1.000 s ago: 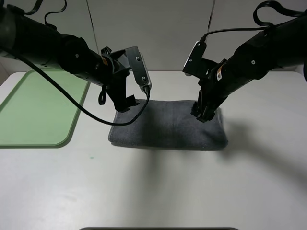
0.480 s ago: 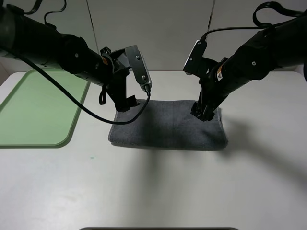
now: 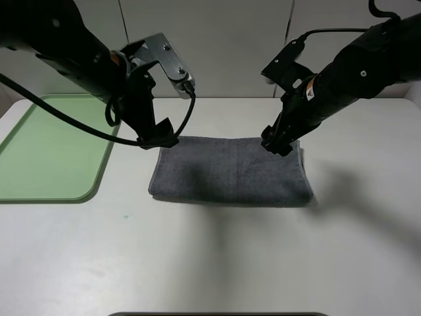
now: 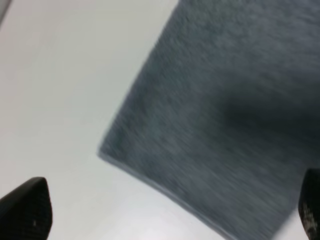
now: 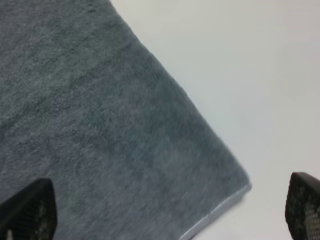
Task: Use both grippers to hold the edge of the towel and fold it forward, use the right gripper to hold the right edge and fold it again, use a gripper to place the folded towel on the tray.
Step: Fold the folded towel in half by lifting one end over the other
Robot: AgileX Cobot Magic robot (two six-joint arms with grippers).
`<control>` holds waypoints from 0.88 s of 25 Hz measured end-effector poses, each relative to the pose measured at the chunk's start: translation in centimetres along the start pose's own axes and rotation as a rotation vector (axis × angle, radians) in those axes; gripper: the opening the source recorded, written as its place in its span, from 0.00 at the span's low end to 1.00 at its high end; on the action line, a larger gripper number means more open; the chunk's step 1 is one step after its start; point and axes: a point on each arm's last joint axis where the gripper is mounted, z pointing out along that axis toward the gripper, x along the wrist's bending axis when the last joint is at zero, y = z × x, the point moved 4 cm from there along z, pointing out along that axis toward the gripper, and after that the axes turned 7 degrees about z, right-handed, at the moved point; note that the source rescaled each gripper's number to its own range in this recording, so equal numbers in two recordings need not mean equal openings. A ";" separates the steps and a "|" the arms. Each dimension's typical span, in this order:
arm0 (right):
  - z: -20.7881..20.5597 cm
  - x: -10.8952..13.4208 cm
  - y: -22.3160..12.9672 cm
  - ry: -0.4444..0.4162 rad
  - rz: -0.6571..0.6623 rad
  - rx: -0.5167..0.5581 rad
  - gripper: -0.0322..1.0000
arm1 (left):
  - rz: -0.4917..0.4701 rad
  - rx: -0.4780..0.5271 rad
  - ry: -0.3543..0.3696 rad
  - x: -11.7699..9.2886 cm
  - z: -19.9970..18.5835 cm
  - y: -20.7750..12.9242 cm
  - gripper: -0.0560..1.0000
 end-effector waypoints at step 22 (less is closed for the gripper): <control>-1.8 1.6 -1.2 0.111 0.308 0.129 1.00 | -0.496 -0.188 0.053 -8.3 -19.9 -8.2 1.00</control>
